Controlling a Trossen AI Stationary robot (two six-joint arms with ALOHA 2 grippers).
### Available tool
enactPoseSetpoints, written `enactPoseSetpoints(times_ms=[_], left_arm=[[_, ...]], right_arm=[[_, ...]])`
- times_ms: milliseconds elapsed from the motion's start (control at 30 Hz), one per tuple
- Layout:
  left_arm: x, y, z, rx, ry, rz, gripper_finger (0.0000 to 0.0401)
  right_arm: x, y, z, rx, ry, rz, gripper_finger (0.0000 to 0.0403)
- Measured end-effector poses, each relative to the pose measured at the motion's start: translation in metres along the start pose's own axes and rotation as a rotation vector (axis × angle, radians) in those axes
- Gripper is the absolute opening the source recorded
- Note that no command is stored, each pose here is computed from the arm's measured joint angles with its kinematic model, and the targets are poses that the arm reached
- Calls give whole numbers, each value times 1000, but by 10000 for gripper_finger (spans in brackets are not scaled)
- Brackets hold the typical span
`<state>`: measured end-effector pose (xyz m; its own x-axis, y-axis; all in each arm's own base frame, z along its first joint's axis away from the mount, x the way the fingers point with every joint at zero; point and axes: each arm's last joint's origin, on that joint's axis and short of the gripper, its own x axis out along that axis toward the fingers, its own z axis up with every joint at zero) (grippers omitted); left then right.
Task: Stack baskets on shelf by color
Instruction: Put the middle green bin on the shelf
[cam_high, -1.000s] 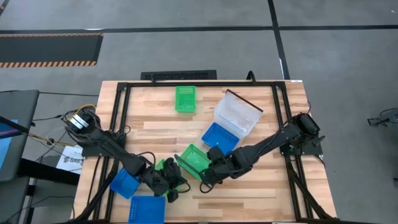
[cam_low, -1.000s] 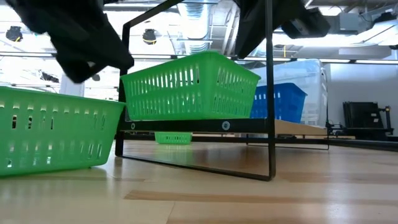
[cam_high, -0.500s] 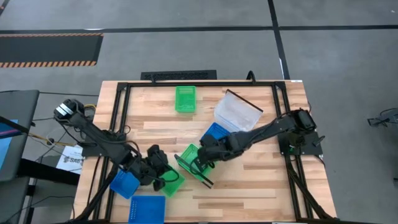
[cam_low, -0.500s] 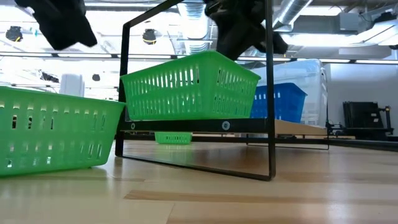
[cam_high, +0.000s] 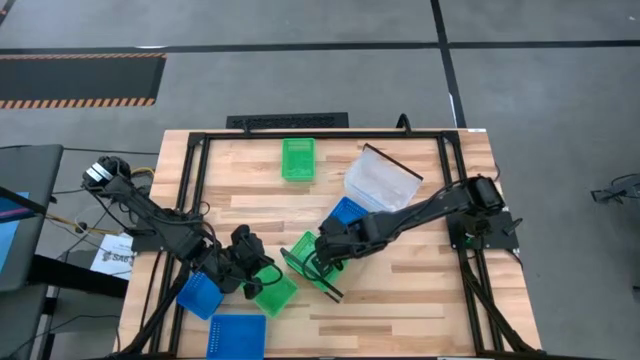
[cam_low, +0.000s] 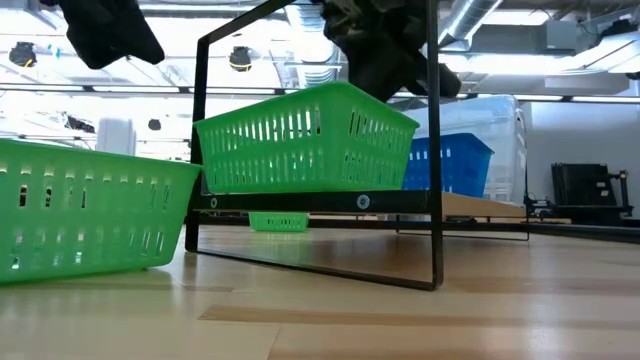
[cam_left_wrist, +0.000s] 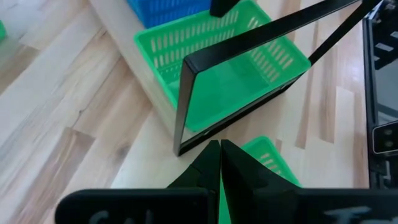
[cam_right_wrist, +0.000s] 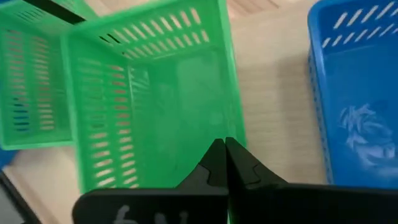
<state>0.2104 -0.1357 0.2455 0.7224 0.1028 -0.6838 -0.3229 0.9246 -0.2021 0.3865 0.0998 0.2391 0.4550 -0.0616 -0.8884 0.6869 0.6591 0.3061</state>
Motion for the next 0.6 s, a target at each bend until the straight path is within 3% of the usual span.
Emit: enactPoseSetpoints(times_ms=[333,600], left_arm=[[0,0,0,2,-8,11,0],[0,1,0,2,-16,17,0]], right_arm=[[-6,-13,-2,-10,31,-121,3],[-12,-7,1,-2,4,-70,3]])
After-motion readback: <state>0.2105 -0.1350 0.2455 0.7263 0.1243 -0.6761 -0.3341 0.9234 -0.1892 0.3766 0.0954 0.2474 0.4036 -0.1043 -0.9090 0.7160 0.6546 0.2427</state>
